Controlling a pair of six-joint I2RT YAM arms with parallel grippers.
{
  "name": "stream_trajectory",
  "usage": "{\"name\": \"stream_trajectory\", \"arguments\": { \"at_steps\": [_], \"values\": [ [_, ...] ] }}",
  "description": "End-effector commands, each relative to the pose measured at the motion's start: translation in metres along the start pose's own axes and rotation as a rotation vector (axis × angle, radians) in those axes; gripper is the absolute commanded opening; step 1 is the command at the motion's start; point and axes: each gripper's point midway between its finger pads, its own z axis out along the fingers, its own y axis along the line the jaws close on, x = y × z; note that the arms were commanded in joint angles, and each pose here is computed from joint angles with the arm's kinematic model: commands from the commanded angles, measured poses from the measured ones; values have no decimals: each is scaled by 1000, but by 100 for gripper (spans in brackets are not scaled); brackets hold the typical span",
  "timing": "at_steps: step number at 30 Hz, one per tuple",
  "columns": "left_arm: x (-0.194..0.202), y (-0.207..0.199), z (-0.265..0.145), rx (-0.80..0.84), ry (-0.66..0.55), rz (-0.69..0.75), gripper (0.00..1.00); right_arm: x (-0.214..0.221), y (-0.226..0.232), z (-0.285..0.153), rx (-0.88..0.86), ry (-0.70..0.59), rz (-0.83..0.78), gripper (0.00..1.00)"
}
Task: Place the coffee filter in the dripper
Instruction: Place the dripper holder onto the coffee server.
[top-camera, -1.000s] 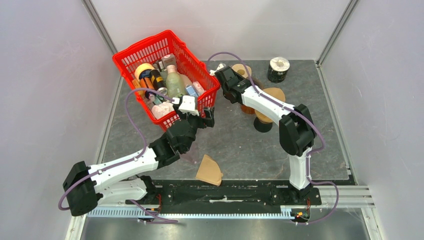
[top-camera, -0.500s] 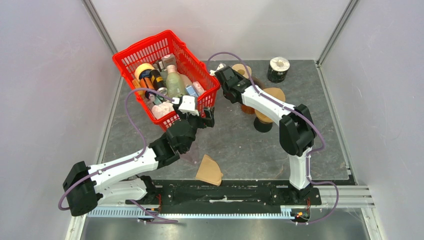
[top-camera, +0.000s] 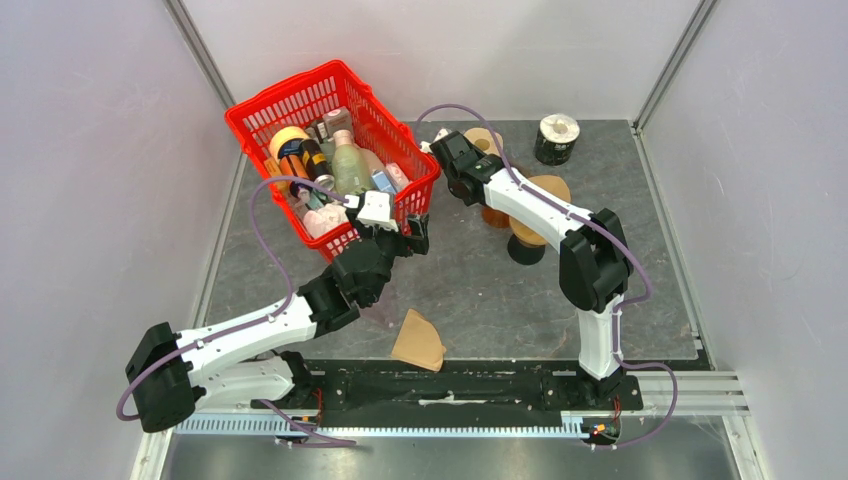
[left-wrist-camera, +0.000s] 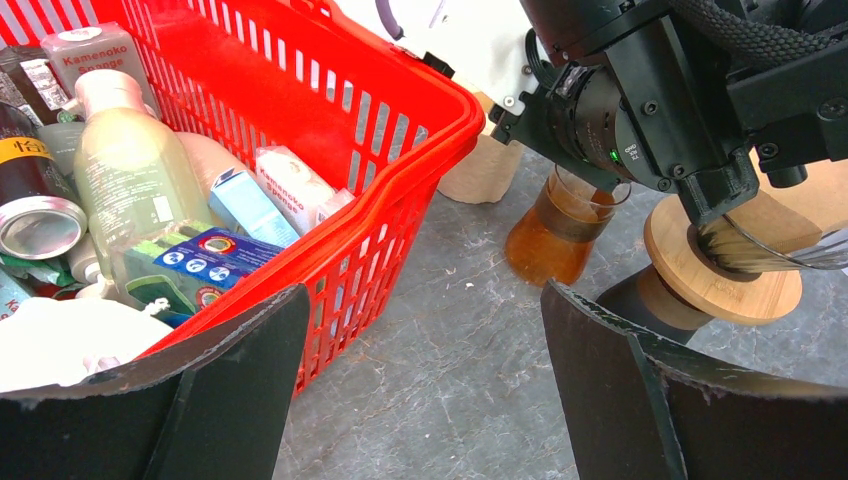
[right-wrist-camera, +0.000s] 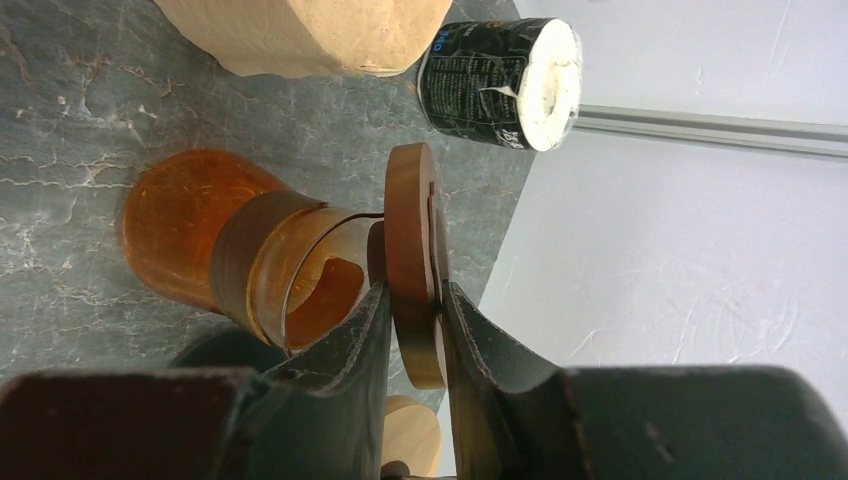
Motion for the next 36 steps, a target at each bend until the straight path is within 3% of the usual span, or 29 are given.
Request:
{"name": "stream_trajectory", "arguments": {
  "at_steps": [1,17,29,36],
  "values": [
    [-11,15,1,-61,-35,-9,93,16,50,-10,-188,42,-254,32],
    [-11,15,1,-60,-35,-15,94,14,56,-25,-228,32,-259,45],
    [-12,14,0,-57,-35,-21,94,2,58,-46,-317,-49,-191,56],
    [-12,14,0,-56,-34,-21,94,0,46,-46,-260,-50,-148,63]
  ]
}}
